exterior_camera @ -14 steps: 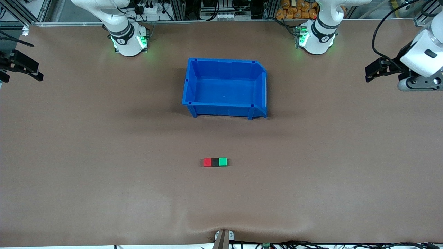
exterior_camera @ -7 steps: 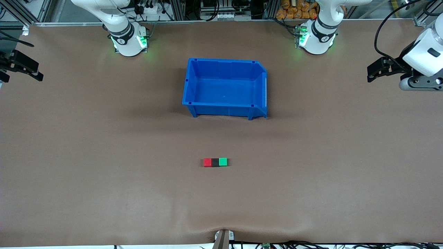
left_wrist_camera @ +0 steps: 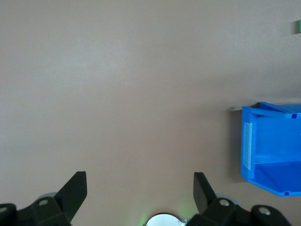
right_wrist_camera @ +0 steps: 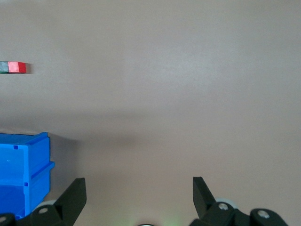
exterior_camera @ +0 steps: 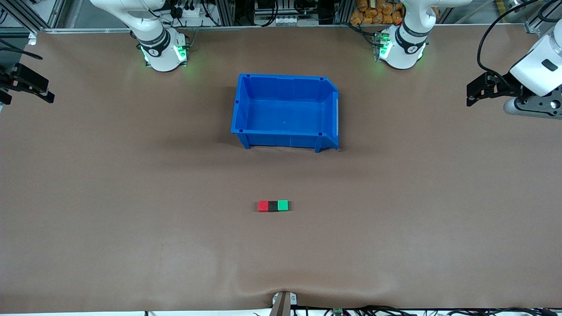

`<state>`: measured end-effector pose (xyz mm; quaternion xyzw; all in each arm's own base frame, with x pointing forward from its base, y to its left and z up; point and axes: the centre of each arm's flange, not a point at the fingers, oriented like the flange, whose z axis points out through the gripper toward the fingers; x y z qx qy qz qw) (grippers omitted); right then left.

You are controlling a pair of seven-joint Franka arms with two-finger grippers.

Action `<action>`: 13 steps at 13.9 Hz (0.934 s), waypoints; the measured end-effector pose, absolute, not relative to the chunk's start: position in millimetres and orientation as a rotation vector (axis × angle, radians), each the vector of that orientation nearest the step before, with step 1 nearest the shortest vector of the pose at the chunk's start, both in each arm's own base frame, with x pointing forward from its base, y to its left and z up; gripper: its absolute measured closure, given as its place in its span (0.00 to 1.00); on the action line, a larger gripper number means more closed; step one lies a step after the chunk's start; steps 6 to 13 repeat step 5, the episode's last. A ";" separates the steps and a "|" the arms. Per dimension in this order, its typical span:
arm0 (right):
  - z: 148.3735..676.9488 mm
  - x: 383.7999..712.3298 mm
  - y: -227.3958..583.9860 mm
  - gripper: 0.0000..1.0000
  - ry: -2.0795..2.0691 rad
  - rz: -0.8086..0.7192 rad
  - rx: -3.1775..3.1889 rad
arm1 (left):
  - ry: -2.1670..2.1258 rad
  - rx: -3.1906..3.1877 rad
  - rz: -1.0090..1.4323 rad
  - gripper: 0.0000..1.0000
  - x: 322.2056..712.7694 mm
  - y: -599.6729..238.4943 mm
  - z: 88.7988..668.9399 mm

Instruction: Attach green and red cubes to black cube

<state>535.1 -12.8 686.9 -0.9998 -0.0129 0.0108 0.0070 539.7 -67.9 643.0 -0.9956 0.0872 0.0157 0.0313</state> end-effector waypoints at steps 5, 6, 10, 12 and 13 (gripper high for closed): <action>686.6 534.8 -12.9 0.00 -0.040 0.038 -3.127 | 0.274 -3.068 0.047 0.00 539.5 -70.0 643.0; 686.6 534.8 -12.9 0.00 -0.040 0.038 -3.127 | 0.274 -3.068 0.047 0.00 539.5 -70.0 643.0; 686.6 534.8 -12.9 0.00 -0.040 0.038 -3.127 | 0.274 -3.068 0.047 0.00 539.5 -70.0 643.0; 686.6 534.8 -12.9 0.00 -0.040 0.038 -3.127 | 0.274 -3.068 0.047 0.00 539.5 -70.0 643.0; 686.6 534.8 -12.9 0.00 -0.040 0.038 -3.127 | 0.274 -3.068 0.047 0.00 539.5 -70.0 643.0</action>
